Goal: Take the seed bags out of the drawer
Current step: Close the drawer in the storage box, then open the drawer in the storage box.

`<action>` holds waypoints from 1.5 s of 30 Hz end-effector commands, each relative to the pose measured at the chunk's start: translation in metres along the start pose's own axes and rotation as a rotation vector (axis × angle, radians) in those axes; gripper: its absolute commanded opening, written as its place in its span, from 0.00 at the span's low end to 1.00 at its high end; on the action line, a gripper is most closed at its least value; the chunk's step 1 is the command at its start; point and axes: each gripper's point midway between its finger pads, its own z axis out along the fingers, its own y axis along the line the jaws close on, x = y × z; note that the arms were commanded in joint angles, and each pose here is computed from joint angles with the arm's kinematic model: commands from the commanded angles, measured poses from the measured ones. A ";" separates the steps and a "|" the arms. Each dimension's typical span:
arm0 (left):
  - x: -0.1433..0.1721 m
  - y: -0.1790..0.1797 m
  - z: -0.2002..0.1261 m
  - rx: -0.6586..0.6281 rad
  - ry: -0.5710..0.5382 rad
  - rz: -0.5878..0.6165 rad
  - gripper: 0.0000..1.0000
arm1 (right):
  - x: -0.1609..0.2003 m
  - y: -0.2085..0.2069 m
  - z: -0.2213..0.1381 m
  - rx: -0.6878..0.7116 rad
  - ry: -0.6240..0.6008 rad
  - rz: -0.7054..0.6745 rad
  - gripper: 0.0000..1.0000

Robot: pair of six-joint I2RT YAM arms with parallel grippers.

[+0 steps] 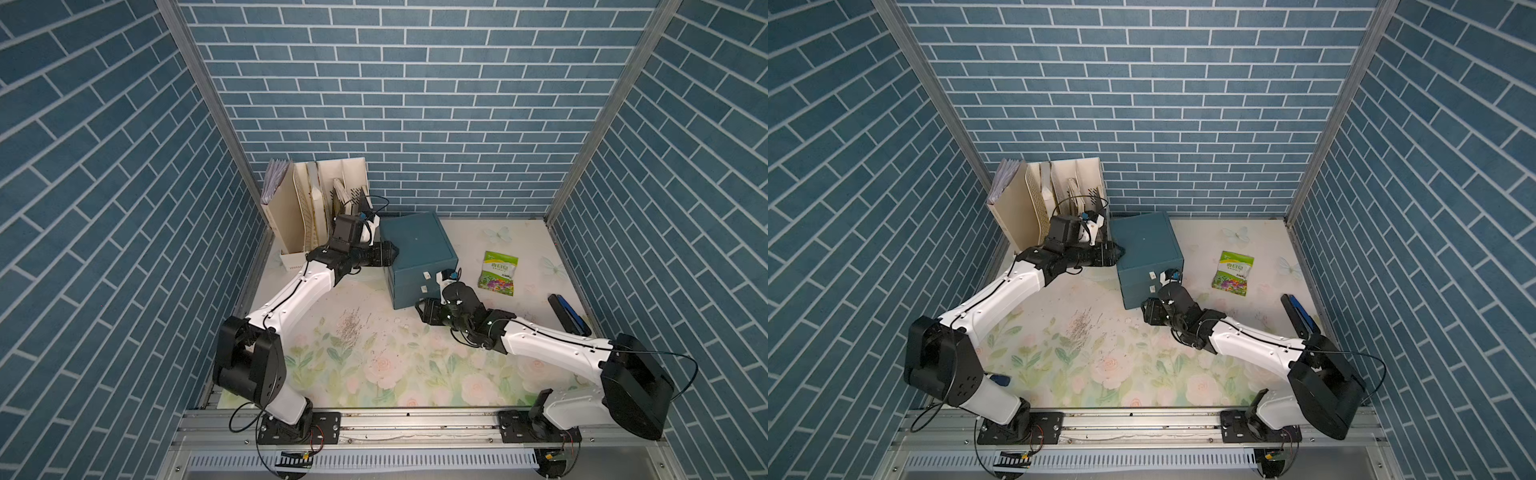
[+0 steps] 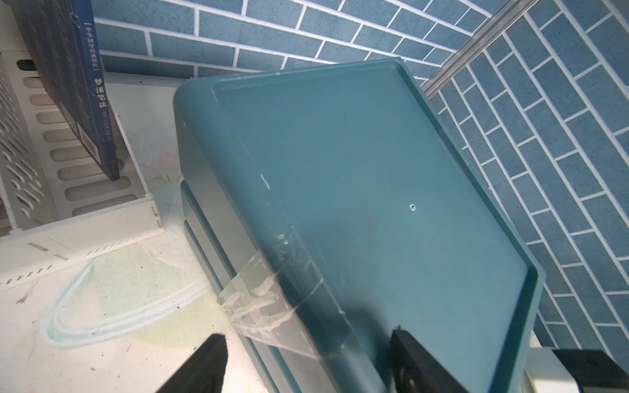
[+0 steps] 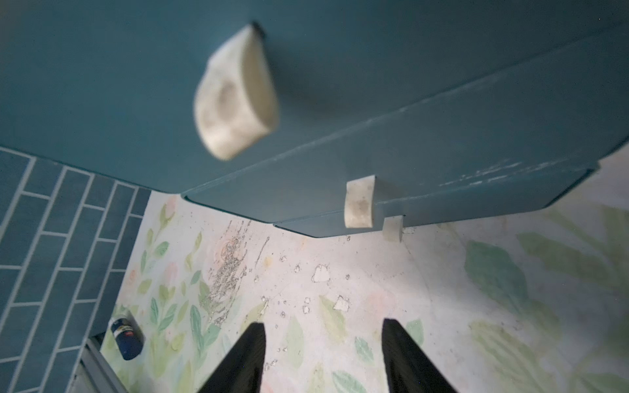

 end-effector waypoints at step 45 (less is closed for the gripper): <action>0.056 0.038 0.011 -0.119 0.201 -0.035 0.79 | -0.035 -0.017 0.027 -0.216 -0.182 0.338 0.35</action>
